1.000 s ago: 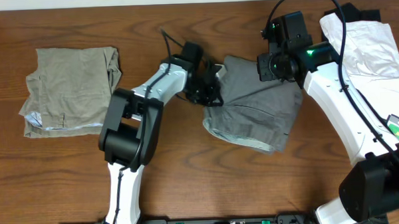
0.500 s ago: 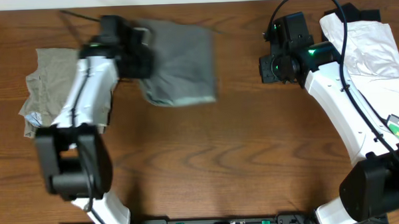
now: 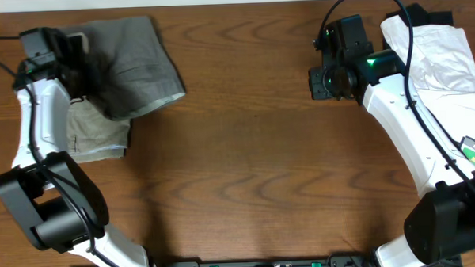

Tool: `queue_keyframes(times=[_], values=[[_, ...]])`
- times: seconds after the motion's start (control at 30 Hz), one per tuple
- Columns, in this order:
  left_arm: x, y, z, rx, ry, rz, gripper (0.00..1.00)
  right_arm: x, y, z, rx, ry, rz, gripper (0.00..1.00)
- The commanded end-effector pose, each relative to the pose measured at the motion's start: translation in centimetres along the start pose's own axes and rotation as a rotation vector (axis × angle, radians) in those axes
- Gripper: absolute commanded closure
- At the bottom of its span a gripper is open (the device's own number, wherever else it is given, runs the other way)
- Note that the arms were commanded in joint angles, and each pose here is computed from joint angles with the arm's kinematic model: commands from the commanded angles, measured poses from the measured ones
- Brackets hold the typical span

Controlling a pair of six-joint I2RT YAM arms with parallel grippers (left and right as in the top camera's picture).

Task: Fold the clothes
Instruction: 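Carry the grey shorts left with the left gripper onto the khaki stack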

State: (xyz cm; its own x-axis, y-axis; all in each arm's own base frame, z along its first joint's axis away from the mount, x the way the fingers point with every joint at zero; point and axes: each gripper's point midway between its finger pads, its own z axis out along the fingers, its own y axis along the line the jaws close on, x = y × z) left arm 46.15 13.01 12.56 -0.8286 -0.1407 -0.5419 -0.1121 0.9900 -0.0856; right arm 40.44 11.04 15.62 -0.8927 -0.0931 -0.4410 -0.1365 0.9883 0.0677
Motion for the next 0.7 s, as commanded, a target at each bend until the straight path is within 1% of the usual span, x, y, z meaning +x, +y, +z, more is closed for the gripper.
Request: queue_keyframes(times=[0.0, 0.2, 0.23, 0.33, 0.37, 0.4, 0.67], values=[[-0.6, 1.9, -0.7, -0.035, -0.031, -0.007, 0.94, 0.1, -0.4, 0.2, 0.011, 0.007, -0.006, 0.67], [-0.6, 4.2, -1.2, -0.05, -0.05, -0.069, 0.94, 0.1, -0.4, 0.2, 0.011, 0.007, -0.006, 0.66], [-0.8, 3.8, -1.4, -0.014, -0.059, -0.074, 0.94, 0.1, -0.4, 0.2, 0.011, 0.007, -0.006, 0.66], [-1.9, 1.1, -2.9, 0.179, -0.121, -0.072, 0.94, 0.1, -0.4, 0.2, 0.011, 0.006, -0.006, 0.66], [-2.4, 0.4, -3.6, 0.222, -0.145, -0.066, 0.94, 0.1, -0.4, 0.2, 0.011, 0.006, -0.006, 0.66], [-2.8, 0.1, -4.3, 0.234, -0.163, -0.06, 0.94, 0.1, -0.4, 0.2, 0.012, 0.006, -0.006, 0.65], [-5.3, 1.0, -10.3, 0.127, -0.292, -0.023, 0.94, 0.1, -0.4, 0.2, 0.012, 0.006, -0.005, 0.65]])
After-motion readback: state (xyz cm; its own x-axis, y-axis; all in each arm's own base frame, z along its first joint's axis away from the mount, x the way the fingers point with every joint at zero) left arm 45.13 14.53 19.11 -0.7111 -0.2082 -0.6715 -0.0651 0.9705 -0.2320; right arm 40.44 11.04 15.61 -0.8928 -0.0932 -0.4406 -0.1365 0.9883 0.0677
